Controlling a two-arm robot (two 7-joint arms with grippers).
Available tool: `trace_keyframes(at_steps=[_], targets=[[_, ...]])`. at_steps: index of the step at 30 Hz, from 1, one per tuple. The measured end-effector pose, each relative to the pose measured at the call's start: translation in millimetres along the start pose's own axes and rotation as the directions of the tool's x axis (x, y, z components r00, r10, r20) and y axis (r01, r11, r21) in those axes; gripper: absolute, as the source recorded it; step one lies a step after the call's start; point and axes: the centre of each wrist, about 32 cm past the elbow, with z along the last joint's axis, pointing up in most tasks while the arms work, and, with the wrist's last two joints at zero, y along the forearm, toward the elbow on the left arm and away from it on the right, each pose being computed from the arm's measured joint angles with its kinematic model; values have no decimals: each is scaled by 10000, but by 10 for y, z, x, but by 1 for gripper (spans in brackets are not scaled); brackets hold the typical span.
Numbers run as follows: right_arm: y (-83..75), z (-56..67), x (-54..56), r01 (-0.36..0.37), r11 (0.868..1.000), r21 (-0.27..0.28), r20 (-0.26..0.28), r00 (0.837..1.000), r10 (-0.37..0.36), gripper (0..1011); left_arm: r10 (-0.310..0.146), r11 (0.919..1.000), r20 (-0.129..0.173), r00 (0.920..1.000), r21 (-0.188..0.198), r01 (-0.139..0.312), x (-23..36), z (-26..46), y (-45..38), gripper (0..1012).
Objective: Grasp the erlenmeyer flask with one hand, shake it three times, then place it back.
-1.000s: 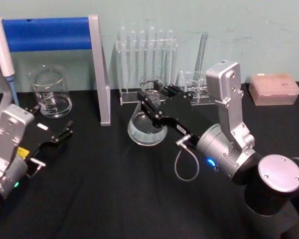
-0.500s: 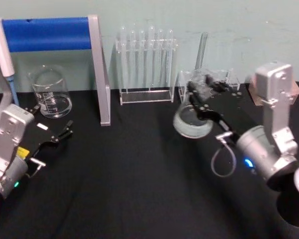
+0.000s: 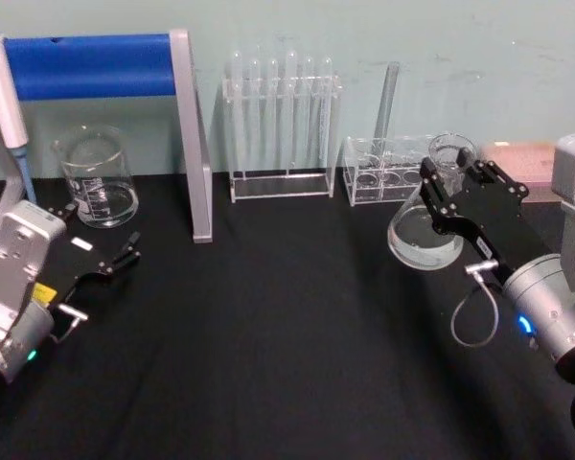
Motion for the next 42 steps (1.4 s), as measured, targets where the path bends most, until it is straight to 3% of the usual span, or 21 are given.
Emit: trace_keyframes(at_steps=[6, 9, 15, 18, 19, 22, 26, 29, 33, 36, 39, 42], targets=[[61, -3, -33, -595, 9982, 28, -79, 9982, 596, 449, 1, 10000, 0, 10000, 0, -1, 0, 0, 0, 1001], [135, -14, -92, -1243, 9922, 40, -184, 9921, 1244, 449, 0, 10000, 0, 10000, 0, 0, 0, 0, 0, 1001], [300, -28, -253, -2695, 9629, 104, -355, 9623, 2697, 449, 0, 10000, 1, 10000, 0, 0, 0, 0, 0, 1001], [387, -39, -347, -3445, 9387, 146, -437, 9376, 3448, 449, 0, 10000, 0, 10000, 0, 0, 0, 0, 0, 1001], [387, -39, -347, -3445, 9387, 146, -437, 9376, 3448, 449, 0, 10000, 0, 10000, 0, 0, 0, 0, 0, 1001], [451, -44, -403, -3875, 9217, 192, -480, 9204, 3879, 449, 0, 10000, 0, 10000, 0, 0, 0, 0, 0, 1001], [482, -42, -412, -4006, 9160, 241, -489, 9147, 4013, 449, 0, 10000, 0, 10000, 0, 0, 0, 0, 0, 1001], [481, -43, -399, -3965, 9177, 262, -472, 9165, 3973, 449, 0, 10000, 0, 10000, 0, 0, 0, 0, 0, 1001], [454, -43, -342, -3612, 9321, 264, -419, 9312, 3620, 449, 0, 10000, 0, 10000, 1, 0, 0, 0, 0, 1001], [382, -39, -247, -2950, 9552, 247, -366, 9546, 2957, 449, 0, 10000, 0, 10000, 1, 0, 0, 0, 0, 1001], [322, -38, -182, -2467, 9689, 212, -315, 9684, 2472, 449, 1, 10000, 0, 10000, 0, -1, 0, 0, 0, 1001], [189, -25, -48, -1486, 9888, 143, -163, 9887, 1489, 449, 1, 10000, 0, 10000, 0, -1, 0, 0, 0, 1001]])
